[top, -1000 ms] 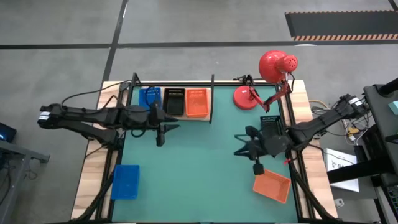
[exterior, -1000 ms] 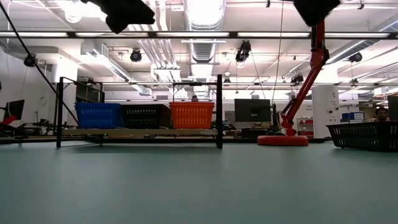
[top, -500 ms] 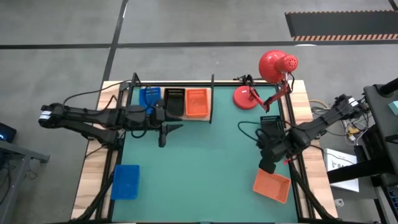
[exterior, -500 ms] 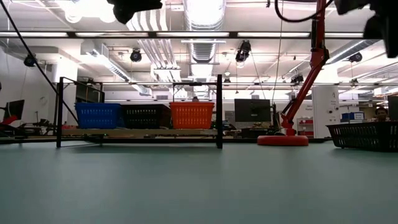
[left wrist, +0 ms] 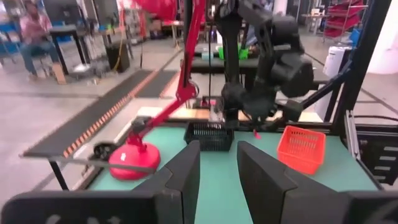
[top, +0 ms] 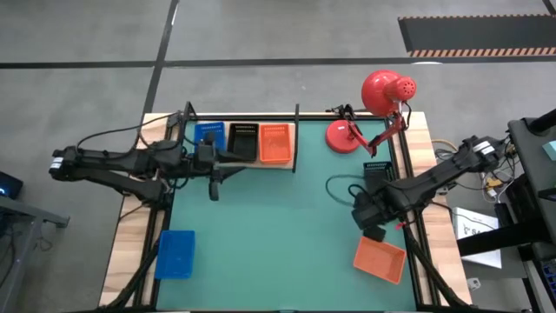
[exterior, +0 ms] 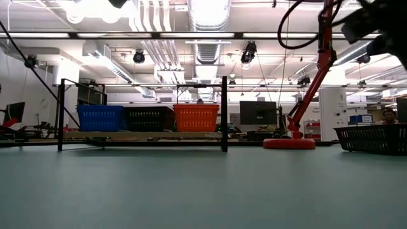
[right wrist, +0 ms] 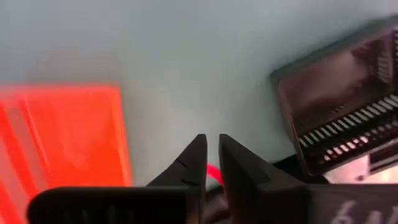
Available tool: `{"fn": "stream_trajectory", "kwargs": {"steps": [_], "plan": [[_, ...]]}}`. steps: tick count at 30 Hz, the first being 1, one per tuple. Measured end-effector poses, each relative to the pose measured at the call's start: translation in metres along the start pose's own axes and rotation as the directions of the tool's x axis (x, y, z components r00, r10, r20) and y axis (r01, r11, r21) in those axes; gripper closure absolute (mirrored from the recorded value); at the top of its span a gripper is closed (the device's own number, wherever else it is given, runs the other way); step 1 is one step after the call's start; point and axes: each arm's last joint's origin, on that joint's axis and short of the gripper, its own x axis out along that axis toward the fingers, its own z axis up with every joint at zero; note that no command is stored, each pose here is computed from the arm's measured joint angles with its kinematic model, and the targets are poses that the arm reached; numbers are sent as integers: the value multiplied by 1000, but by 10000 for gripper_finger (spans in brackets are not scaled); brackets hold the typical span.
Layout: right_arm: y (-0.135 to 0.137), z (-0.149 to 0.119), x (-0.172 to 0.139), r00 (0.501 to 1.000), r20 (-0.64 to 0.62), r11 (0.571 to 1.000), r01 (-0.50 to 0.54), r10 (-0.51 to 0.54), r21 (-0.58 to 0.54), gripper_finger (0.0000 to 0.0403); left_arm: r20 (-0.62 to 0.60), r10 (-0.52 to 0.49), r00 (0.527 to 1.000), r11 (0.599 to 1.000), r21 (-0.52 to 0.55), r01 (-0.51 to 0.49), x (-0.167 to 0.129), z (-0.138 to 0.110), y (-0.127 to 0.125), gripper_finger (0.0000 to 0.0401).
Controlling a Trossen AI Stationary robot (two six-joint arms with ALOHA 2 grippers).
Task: Stack baskets on shelf by color
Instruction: Stack the black bin on top of the black bins on the shelf
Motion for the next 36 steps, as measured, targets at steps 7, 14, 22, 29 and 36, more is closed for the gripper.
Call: {"fn": "stream_trajectory", "kwargs": {"steps": [7, 14, 22, 29, 36], "plan": [[-3, 2, 10, 985, -121, 986, 107, -123, -127, 303, 42, 24, 999, 999, 26, -25, -10, 6, 3, 310], [-6, 1, 19, 977, -131, 963, 134, -167, -233, 237, -16, 27, 1000, 997, 72, -26, 5, -3, 0, 310], [-16, -9, 36, 966, -136, 947, 180, -222, -266, 220, -5, 27, 1000, 986, 165, -26, 22, -6, -4, 310], [-26, -12, 63, 947, -85, 927, 280, -309, -249, 236, 27, 28, 999, 982, 183, -32, 17, -1, -3, 310], [-23, -1, 71, 960, 39, 932, 278, -277, -232, 273, 73, 28, 997, 983, 177, -40, 5, 6, 0, 310]]}}
